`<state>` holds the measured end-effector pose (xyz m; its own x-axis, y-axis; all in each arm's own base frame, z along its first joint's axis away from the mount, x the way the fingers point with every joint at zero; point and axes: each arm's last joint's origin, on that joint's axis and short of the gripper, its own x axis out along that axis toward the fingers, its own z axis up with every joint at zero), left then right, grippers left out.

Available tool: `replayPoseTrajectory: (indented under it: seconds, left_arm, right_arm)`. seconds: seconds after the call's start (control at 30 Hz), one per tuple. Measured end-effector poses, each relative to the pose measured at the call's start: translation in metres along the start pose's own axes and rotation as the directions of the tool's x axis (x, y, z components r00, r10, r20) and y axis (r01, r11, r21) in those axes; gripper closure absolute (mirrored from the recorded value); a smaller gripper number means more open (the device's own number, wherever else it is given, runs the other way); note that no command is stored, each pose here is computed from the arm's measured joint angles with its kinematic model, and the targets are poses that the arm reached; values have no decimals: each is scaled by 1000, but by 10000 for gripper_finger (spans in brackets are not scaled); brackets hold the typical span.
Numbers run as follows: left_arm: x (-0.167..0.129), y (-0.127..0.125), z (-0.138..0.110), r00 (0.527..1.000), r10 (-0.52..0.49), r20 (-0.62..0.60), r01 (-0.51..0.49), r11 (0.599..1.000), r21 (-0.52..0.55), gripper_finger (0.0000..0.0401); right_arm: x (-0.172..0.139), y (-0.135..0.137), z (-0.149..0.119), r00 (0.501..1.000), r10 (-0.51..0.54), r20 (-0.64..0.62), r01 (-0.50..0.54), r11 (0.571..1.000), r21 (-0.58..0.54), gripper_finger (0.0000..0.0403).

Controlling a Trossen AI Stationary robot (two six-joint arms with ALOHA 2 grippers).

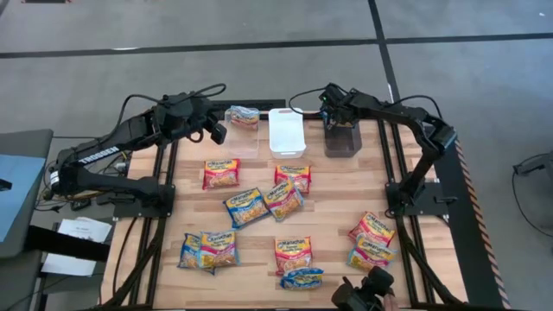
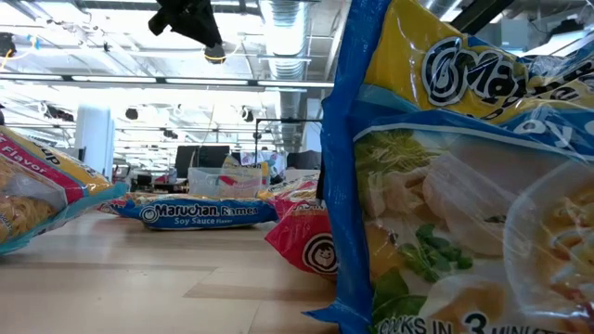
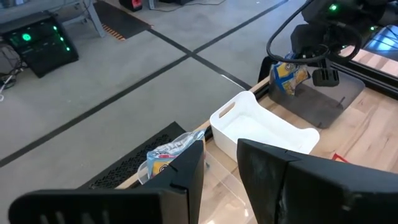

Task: Sort Maruchan noodles
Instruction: Put the blue bag into the black bin, then put the orange bag into the white bin

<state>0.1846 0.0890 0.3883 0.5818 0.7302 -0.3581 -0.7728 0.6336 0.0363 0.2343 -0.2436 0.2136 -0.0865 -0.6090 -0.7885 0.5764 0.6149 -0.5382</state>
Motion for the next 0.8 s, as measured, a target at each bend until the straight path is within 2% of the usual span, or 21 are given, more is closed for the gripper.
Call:
replayPoseTrajectory:
  seconds: [0.2,0.43,0.6,0.8]
  left_arm:
    - [0,0,0,1000,0,-1,0,999,47,315]
    - [0,0,0,1000,7,-4,-7,999,48,315]
    - [0,0,-1,1000,0,-7,0,999,51,315]
    - [0,0,-1,1000,14,-4,-14,995,97,315]
  right_arm:
    - [0,1,-2,1000,5,-20,-5,1000,-6,264]
    - [-5,5,-2,1000,-9,-30,9,1000,5,207]
    - [-18,4,4,998,-42,-40,42,999,-13,188]
    - [-39,0,15,998,-50,-31,51,998,41,186]
